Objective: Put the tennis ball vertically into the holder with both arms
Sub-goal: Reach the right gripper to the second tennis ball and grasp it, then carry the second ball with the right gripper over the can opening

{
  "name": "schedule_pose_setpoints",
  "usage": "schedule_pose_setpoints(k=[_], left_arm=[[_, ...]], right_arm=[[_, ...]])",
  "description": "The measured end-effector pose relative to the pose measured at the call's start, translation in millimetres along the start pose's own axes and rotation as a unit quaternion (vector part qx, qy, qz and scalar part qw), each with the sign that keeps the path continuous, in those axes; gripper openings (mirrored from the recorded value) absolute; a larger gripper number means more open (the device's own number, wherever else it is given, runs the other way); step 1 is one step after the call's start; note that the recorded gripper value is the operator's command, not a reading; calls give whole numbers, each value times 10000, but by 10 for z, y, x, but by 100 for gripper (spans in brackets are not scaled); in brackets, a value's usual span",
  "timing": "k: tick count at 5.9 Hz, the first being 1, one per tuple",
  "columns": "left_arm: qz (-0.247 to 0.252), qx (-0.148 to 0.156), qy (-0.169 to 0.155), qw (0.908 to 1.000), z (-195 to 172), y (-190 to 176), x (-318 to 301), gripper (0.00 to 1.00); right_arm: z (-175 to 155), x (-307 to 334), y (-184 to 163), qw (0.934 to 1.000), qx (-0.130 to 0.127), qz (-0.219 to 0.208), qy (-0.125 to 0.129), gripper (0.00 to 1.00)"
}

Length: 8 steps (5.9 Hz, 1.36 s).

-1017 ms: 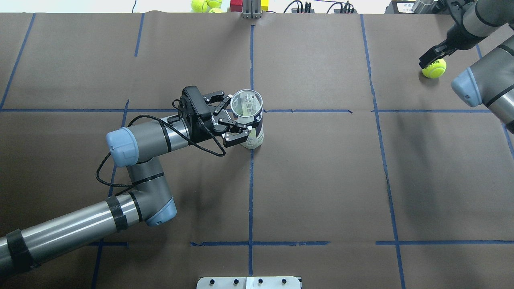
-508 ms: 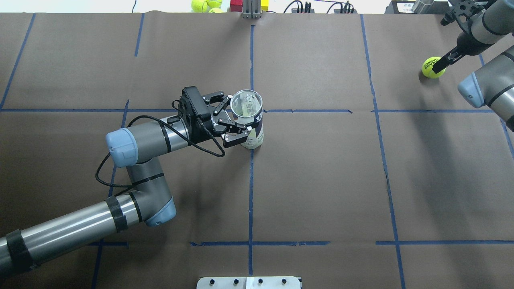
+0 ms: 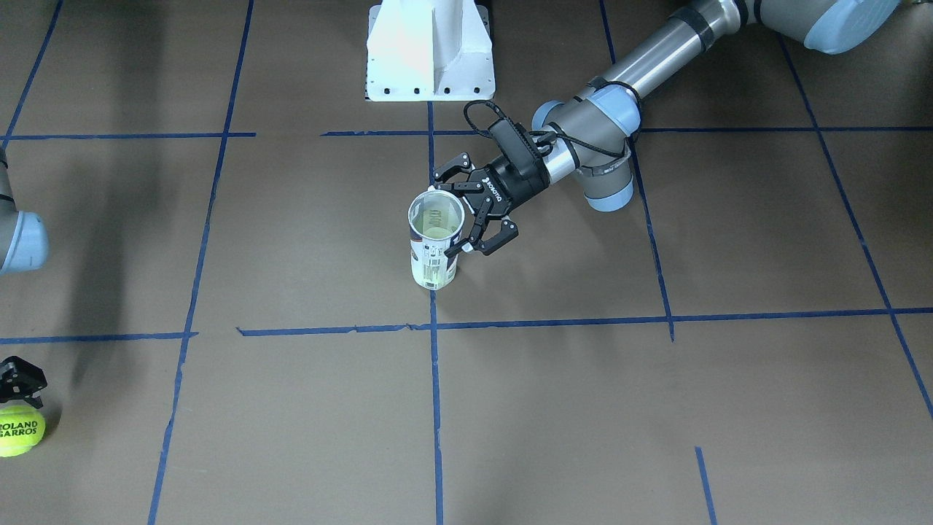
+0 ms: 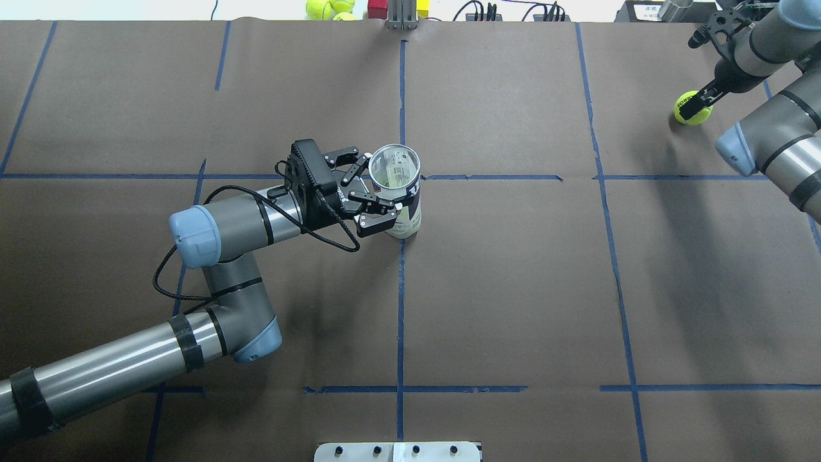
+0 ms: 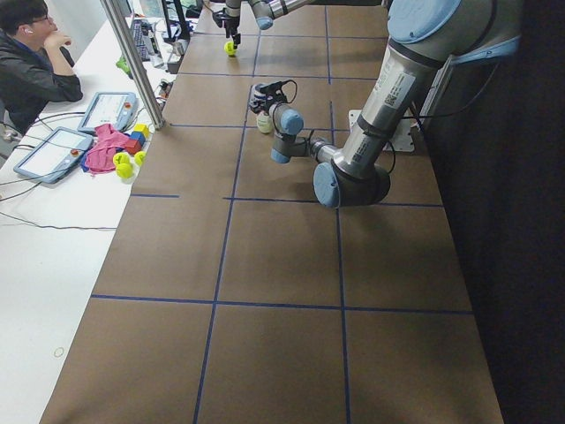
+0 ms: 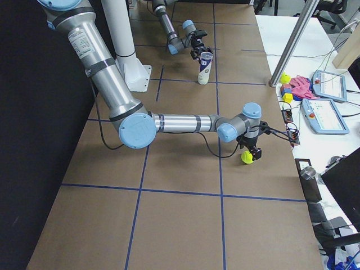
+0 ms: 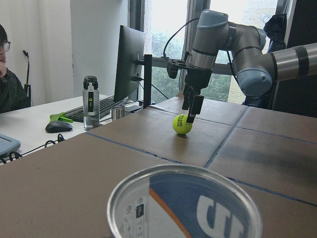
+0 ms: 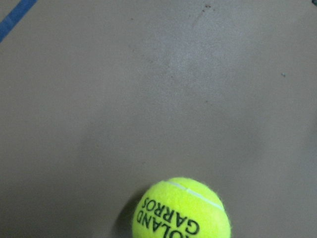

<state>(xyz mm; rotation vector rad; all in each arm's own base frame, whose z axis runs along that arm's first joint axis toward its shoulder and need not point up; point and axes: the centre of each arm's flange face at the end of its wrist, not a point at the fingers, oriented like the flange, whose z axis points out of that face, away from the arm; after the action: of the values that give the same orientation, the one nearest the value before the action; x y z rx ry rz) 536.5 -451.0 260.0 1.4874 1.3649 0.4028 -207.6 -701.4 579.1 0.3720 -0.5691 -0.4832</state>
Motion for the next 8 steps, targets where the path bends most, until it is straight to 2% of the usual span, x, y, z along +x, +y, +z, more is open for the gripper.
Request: schedule_pose_setpoints(k=[1, 2, 3, 5, 6, 7, 8], left_arm=[[-1, 2, 1, 10000, 1, 0, 4, 84], [-4, 4, 4, 10000, 4, 2, 11, 84], [-4, 1, 6, 10000, 3, 5, 13, 84], [-5, -1, 9, 10000, 4, 7, 16, 84], [-6, 1, 10, 10000, 5, 5, 17, 84], [-8, 0, 12, 10000, 5, 5, 18, 84], [-9, 1, 11, 10000, 5, 5, 18, 84]], right_arm=[[52, -28, -20, 9999, -34, -25, 107, 91], [95, -36, -23, 9997, -63, -44, 243, 35], [129, -46, -16, 9995, -86, -59, 311, 3], [153, -87, -42, 9991, -76, -93, 410, 0], [63, -127, -136, 9993, 29, -40, 384, 0], [-140, -200, -274, 9995, 217, 117, 192, 0], [-405, -296, -393, 9983, 396, 405, -128, 0]])
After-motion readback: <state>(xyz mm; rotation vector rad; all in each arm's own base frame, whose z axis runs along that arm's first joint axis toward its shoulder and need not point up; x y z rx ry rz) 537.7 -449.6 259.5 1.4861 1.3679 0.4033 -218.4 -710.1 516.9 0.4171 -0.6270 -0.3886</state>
